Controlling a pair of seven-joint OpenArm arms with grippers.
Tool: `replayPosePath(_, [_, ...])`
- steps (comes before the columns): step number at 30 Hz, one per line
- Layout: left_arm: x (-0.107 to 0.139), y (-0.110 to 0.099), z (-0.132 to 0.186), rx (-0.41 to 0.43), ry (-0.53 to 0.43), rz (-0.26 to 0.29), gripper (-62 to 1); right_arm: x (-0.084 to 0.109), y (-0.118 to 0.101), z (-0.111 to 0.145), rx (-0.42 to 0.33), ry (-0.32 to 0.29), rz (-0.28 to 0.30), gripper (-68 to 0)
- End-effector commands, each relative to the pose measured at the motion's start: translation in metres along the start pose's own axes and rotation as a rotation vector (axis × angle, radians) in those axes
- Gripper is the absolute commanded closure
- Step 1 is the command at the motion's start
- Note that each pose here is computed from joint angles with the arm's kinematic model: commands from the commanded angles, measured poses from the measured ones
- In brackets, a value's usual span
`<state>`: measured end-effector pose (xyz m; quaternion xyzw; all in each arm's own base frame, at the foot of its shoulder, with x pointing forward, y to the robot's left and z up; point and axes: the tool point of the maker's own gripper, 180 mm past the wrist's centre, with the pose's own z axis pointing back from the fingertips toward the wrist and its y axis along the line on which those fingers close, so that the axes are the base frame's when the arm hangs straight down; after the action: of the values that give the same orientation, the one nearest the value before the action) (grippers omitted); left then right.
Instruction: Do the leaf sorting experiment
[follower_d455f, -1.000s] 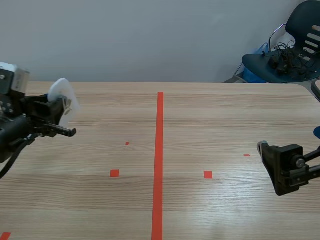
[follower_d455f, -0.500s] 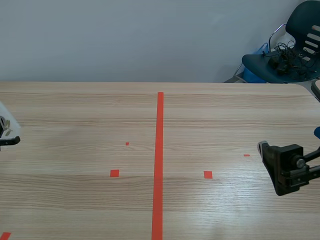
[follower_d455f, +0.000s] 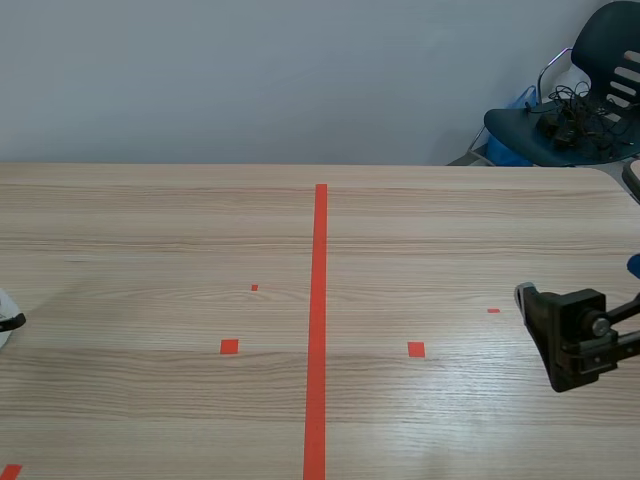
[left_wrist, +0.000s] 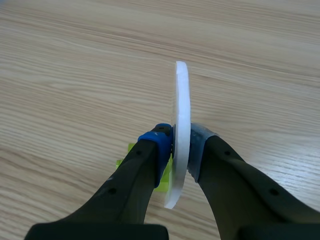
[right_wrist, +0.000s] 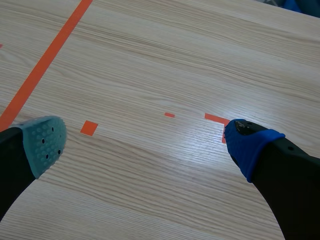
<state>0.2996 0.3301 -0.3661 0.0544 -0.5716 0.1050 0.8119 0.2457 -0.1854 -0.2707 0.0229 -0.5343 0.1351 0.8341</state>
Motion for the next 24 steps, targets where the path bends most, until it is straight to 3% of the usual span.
replayPosePath(1, [0.015, -0.005, -0.003, -0.025, -0.045, 0.006, -7.1, 0.012, 0.001, 0.000, 0.003, -0.036, 0.007, -67.9])
replayPosePath(6, [0.011, -0.008, -0.002, -0.046, -0.036, 0.014, -11.9, 0.012, 0.001, 0.000, 0.003, -0.036, 0.007, -67.9])
replayPosePath(13, [0.017, -0.007, -0.002, -0.047, -0.056, 0.008, -38.4, 0.013, 0.001, 0.000, 0.003, -0.037, 0.007, -67.9])
replayPosePath(16, [0.034, -0.004, -0.004, -0.053, -0.101, -0.019, -47.2, 0.013, 0.001, 0.000, 0.003, -0.037, 0.007, -67.9])
replayPosePath(22, [0.096, -0.002, -0.001, -0.083, -0.218, -0.115, -49.8, 0.013, 0.001, 0.000, 0.003, -0.037, 0.007, -67.9])
replayPosePath(24, [0.110, -0.007, 0.002, -0.113, -0.231, -0.142, -57.5, 0.013, 0.001, 0.000, 0.003, -0.037, 0.007, -67.9])
